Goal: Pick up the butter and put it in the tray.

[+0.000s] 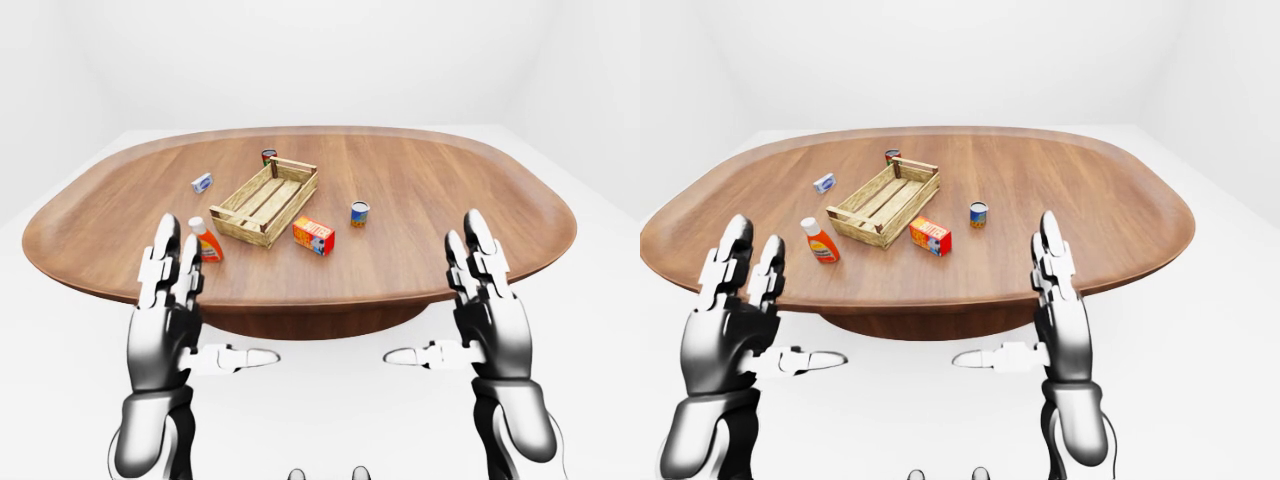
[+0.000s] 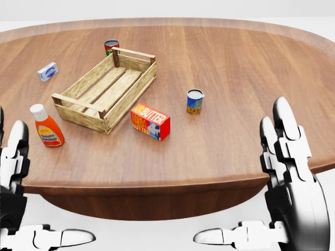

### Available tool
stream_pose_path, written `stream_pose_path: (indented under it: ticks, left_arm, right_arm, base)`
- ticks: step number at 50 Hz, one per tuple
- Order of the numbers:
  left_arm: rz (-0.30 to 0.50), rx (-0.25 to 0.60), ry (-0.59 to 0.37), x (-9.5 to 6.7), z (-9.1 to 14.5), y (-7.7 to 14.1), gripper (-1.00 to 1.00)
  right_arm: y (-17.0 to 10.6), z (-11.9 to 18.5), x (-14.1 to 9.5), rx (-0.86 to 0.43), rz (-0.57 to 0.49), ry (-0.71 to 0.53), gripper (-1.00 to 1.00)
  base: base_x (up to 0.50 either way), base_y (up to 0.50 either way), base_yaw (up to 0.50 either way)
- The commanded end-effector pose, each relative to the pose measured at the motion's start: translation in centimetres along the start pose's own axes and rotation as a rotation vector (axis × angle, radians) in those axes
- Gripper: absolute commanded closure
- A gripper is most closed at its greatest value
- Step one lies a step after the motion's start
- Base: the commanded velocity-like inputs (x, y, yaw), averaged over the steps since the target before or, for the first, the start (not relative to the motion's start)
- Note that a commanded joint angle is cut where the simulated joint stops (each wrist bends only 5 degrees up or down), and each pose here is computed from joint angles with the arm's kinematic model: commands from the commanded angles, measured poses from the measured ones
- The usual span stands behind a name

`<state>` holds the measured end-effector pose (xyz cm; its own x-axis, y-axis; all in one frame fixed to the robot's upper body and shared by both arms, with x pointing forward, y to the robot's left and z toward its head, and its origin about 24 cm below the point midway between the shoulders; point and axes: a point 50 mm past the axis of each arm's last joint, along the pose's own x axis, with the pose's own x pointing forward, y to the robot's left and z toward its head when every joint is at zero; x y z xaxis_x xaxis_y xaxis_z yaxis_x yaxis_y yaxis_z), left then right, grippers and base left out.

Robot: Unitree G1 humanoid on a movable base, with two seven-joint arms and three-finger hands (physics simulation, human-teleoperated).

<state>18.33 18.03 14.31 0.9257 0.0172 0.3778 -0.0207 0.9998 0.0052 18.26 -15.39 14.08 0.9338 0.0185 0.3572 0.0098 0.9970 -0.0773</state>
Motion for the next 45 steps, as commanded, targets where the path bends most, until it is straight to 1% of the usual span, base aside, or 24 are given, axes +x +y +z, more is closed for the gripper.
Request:
stream_pose_path:
  ticks: [1, 5, 10, 15, 23, 27, 33, 45]
  left_arm:
    - [-0.009, 0.016, -0.078, -1.2, 2.5, 0.1, -1.00]
    - [-0.014, 0.018, -0.079, -1.3, 2.6, 0.0, -1.00]
    - [-0.011, 0.016, -0.078, -1.1, 2.4, 0.1, -1.00]
    - [-0.012, 0.015, -0.089, -1.2, 2.7, 0.2, -1.00]
    - [-0.008, 0.017, -0.098, -1.2, 2.9, 0.3, -1.00]
    - [-0.006, 0.019, -0.115, -1.3, 3.3, 0.4, -1.00]
    - [-0.014, 0.014, -0.103, -1.3, 3.0, 0.2, -1.00]
    - [-0.004, 0.018, -0.105, -1.1, 3.0, 0.4, -1.00]
  right_arm:
    - [0.2, 2.8, -1.2, -0.021, 0.006, -0.089, -0.98]
    - [0.3, 3.0, -1.1, -0.038, 0.012, -0.097, -0.98]
    - [0.7, 2.6, -1.0, -0.059, 0.029, -0.081, -0.98]
    - [0.8, 2.5, -1.0, -0.076, 0.032, -0.077, -0.98]
    - [0.8, 2.1, -0.8, -0.055, 0.039, -0.067, -0.98]
    - [0.8, 2.1, -0.8, -0.053, 0.038, -0.067, -0.98]
    - [0.7, 2.2, -0.8, -0.055, 0.031, -0.071, -0.98]
    - [0.9, 1.9, -0.7, -0.047, 0.033, -0.062, -0.98]
  base:
    - [0.00, 0.00, 0.00]
    - [0.00, 0.00, 0.00]
    - [0.00, 0.00, 0.00]
    - [0.00, 0.48, 0.00]
    - [0.00, 0.50, 0.00]
    - [0.00, 0.50, 0.00]
    - [0.00, 0.50, 0.00]
    - [0.00, 0.47, 0.00]
